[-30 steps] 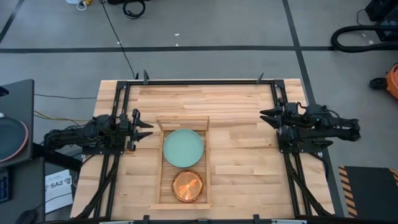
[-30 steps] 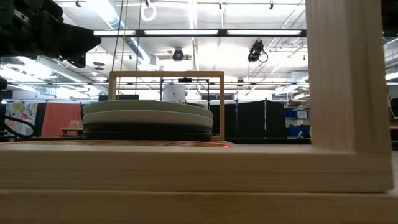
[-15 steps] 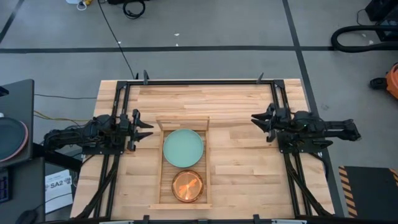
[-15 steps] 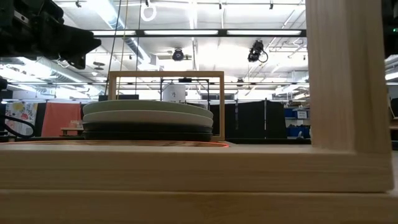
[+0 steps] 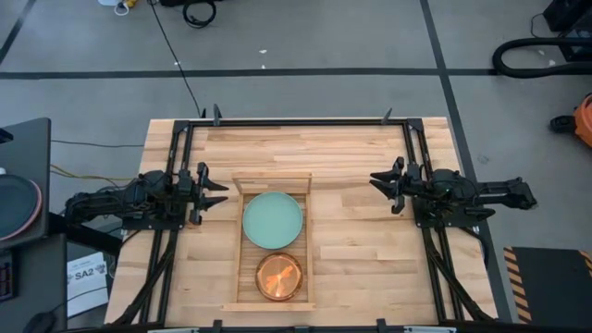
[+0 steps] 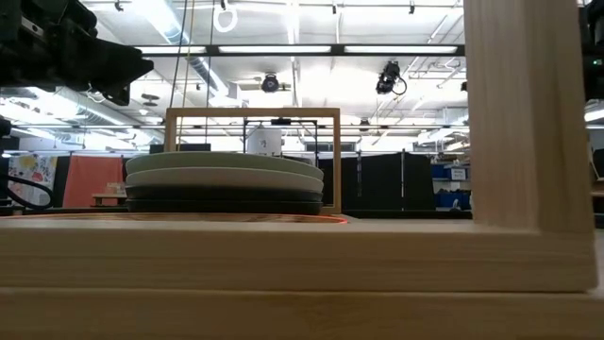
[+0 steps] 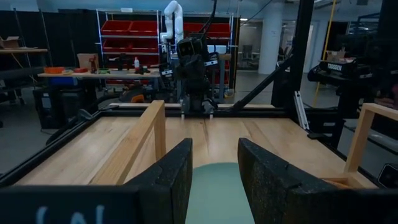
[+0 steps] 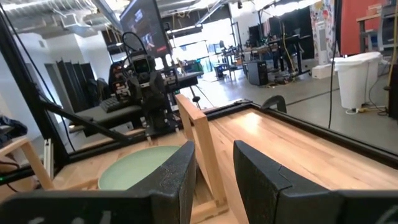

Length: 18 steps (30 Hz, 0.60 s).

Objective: Place and stack plates onto a shelf
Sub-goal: Return to Home Position

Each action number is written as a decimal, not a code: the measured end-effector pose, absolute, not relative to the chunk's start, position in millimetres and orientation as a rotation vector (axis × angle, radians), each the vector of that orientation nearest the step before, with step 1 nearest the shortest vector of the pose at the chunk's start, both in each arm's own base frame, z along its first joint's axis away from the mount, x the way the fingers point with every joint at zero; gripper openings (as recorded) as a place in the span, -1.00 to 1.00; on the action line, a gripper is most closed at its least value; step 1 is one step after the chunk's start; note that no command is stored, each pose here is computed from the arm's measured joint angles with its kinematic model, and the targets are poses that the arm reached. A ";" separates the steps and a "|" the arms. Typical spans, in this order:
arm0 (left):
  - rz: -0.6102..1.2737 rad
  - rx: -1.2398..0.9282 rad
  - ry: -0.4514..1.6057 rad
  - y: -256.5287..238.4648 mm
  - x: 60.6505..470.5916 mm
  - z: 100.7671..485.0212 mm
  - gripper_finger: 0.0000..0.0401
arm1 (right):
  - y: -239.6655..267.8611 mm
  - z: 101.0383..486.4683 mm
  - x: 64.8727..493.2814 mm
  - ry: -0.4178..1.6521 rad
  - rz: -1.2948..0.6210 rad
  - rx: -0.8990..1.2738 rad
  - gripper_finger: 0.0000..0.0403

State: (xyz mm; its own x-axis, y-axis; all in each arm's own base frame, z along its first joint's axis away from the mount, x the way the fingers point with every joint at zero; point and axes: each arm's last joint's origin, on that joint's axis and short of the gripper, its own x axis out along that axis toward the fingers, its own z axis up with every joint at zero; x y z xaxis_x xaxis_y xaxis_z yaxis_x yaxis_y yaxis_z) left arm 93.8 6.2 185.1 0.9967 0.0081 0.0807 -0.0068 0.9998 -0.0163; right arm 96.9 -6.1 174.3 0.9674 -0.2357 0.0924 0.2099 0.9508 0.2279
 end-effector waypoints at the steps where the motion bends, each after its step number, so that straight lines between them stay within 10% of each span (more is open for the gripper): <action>1: 0.007 -0.016 -0.080 6.2 93.8 185.1 -0.33 | -6.2 174.3 96.8 -0.119 -0.232 0.219 -0.43; 18: 0.012 -0.039 -0.047 6.6 97.4 170.7 -0.33 | -6.4 173.7 96.9 -0.114 -0.240 0.219 -0.43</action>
State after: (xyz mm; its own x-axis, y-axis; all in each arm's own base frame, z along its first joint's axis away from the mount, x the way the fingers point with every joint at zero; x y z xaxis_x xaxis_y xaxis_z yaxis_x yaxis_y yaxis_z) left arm 97.4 6.6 170.7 0.9988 0.0128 0.0469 -0.0109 0.9992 -0.0395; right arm 96.9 -6.4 173.7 0.9649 -0.2481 0.0857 0.2234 0.9477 0.2280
